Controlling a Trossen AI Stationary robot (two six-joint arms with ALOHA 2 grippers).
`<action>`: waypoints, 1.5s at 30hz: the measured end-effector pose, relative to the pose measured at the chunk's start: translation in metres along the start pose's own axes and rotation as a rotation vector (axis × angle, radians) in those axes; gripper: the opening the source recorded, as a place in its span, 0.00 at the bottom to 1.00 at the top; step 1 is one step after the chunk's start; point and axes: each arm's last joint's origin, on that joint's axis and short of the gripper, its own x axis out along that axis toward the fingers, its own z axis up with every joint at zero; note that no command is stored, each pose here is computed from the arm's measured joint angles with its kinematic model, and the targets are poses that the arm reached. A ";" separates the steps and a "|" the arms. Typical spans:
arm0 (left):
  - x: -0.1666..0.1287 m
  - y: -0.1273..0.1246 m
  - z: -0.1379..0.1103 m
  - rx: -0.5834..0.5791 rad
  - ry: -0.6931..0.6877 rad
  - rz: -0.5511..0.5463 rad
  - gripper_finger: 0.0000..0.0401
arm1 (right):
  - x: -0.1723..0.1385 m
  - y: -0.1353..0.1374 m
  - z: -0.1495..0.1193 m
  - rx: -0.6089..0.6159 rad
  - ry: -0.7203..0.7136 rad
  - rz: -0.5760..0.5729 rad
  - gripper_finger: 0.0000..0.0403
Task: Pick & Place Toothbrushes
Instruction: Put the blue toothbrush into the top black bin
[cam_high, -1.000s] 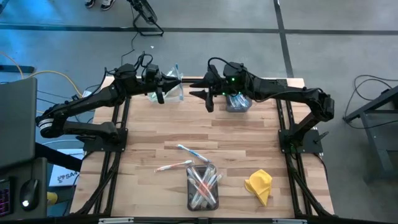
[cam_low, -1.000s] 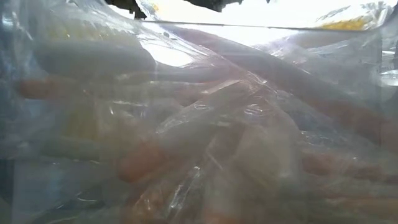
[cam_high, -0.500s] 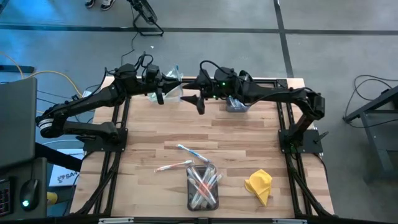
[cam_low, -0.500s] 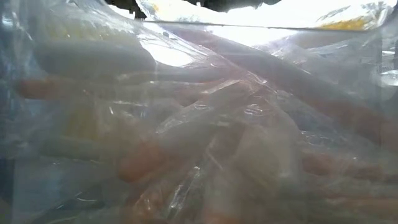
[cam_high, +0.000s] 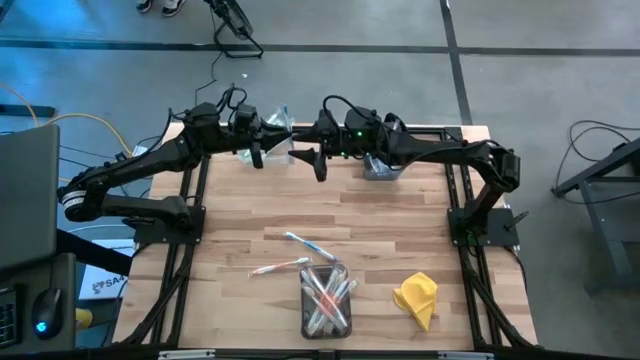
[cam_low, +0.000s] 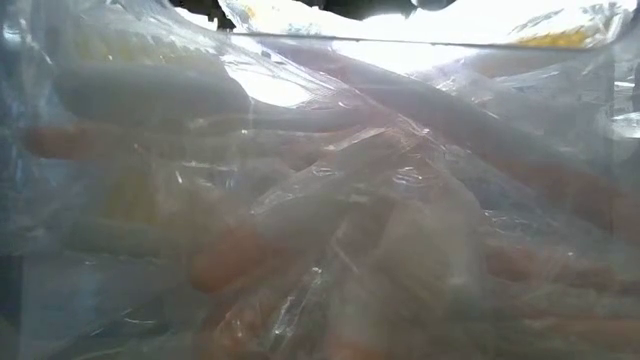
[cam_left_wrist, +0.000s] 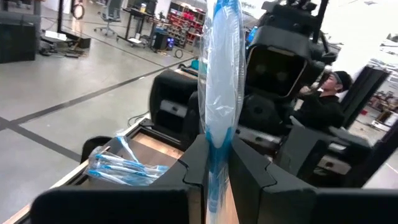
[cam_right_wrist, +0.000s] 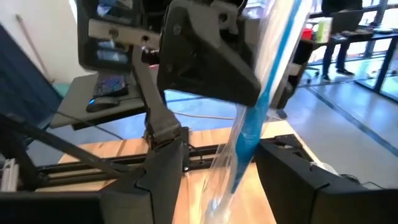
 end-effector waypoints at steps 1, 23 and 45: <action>0.000 0.000 0.000 0.000 0.002 -0.006 0.09 | 0.001 0.000 -0.001 0.000 0.003 0.011 0.48; 0.000 0.000 0.000 0.008 0.005 -0.015 0.09 | 0.006 -0.003 -0.005 -0.002 -0.014 -0.022 0.11; 0.000 0.001 -0.002 -0.010 0.023 0.004 0.31 | 0.006 -0.002 -0.005 -0.010 -0.013 -0.012 0.08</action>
